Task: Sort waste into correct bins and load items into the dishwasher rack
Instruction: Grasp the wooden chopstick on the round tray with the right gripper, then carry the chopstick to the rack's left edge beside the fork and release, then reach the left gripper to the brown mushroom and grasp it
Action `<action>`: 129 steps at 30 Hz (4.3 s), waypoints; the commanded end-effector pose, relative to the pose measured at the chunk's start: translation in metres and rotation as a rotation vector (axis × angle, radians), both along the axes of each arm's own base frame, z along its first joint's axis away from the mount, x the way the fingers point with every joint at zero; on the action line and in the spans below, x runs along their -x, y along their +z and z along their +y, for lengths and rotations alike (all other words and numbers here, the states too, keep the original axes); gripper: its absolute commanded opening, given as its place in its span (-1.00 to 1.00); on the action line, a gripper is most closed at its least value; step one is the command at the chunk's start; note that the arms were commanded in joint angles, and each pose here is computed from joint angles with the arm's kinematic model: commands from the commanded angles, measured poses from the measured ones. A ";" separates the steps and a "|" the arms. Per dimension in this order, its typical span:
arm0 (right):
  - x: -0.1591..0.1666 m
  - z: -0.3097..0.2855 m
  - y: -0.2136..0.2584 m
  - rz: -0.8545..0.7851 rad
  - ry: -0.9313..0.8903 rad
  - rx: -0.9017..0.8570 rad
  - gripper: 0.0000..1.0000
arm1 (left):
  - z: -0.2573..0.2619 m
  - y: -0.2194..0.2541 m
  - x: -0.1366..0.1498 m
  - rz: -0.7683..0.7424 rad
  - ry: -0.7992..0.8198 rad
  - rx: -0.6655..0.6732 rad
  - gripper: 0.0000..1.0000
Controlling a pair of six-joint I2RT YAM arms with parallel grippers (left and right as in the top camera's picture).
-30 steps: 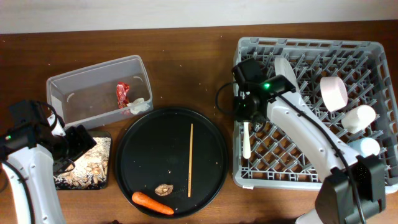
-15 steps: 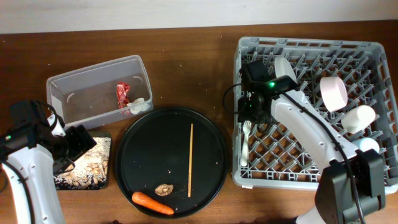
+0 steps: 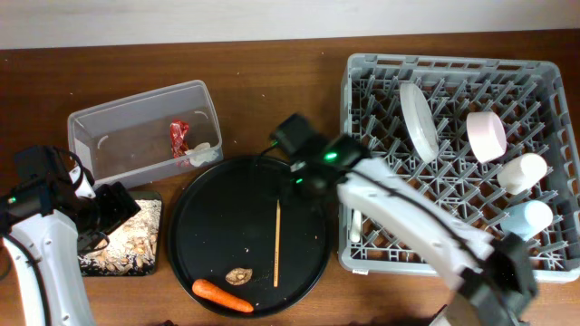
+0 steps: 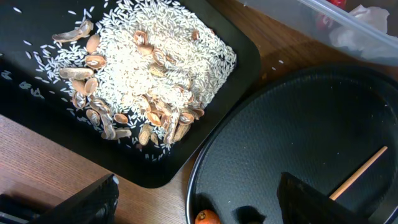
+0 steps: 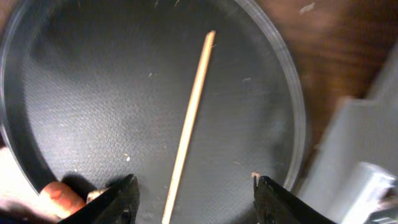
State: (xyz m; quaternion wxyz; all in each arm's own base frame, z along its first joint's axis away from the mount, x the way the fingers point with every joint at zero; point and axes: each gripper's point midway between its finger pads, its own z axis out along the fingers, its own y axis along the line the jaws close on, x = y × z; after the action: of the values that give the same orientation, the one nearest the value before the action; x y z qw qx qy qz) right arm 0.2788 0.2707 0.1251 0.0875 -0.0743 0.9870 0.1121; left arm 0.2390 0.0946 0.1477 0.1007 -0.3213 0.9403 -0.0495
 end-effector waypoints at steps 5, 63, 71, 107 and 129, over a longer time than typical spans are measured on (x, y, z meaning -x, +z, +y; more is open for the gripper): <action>0.025 0.022 -0.087 0.124 -0.053 0.160 0.25 | -0.002 0.001 0.001 -0.008 0.014 0.015 0.63; -0.032 -0.172 -0.018 0.090 -0.329 0.217 -0.91 | -0.002 0.001 0.001 -0.008 0.014 0.015 0.62; -0.041 -0.161 -0.028 0.049 -0.291 0.173 -0.88 | -0.002 0.001 0.001 -0.008 0.014 0.015 0.63; -0.004 -0.169 0.075 -0.153 -0.161 0.056 0.72 | -0.110 -0.022 0.010 0.111 -0.213 0.139 0.65; -0.002 -0.184 0.033 0.013 -0.210 0.105 0.73 | -0.234 -0.095 0.075 0.307 0.109 0.222 0.94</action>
State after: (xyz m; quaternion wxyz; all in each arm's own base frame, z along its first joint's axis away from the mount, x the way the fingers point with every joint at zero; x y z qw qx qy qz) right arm 0.2829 0.0892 0.1640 0.1000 0.0251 0.9932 0.0544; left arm 0.1705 -0.1373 0.0553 -0.0767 -0.3105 0.9399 -0.1196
